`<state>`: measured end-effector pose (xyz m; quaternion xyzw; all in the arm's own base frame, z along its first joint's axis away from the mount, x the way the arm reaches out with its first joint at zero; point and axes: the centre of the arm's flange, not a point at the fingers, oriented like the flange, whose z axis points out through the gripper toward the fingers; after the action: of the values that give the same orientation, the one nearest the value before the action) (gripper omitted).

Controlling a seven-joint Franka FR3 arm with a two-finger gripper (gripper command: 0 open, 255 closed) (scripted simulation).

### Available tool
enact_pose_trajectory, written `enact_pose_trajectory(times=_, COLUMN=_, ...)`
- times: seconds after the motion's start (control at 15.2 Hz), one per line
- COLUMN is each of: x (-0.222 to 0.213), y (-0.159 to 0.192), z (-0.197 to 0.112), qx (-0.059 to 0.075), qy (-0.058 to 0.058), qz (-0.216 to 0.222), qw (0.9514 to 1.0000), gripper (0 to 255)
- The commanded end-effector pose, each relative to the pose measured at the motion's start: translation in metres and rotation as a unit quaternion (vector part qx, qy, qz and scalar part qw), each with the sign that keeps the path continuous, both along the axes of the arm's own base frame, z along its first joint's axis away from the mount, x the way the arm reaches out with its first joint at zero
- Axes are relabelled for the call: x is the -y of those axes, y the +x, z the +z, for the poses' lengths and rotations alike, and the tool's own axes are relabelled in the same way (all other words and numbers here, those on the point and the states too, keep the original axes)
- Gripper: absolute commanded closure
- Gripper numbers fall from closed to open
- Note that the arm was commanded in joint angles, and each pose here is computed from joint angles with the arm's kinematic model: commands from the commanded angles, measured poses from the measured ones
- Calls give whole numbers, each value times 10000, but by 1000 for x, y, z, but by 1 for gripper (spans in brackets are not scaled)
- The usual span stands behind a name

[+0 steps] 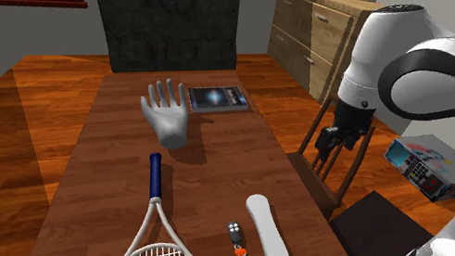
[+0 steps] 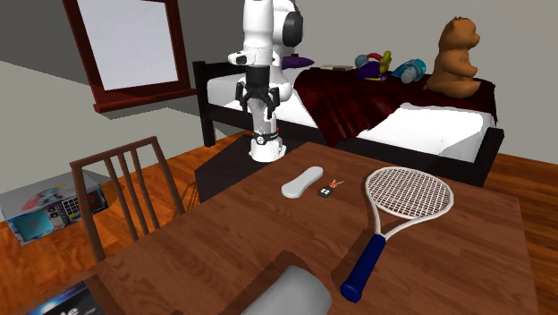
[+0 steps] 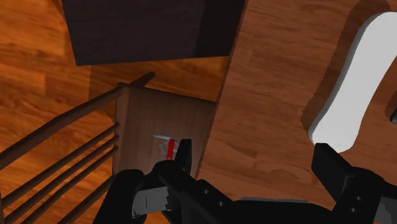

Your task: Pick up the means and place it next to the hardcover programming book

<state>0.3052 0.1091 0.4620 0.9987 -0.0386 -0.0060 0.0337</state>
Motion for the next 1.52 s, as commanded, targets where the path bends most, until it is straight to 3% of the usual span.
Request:
enact_pose_trajectory(times=0.0, x=-16, y=-2, z=-19, qx=23, qy=28, qz=-97, qw=9999, gripper=0)
enact_pose_trajectory(times=1.12, x=-170, y=0, z=-171, qx=126, qy=235, qz=-790, qw=9965, gripper=0)
enact_pose_trajectory(times=1.45, x=-169, y=0, z=-198, qx=126, qy=235, qz=-790, qw=9965, gripper=0)
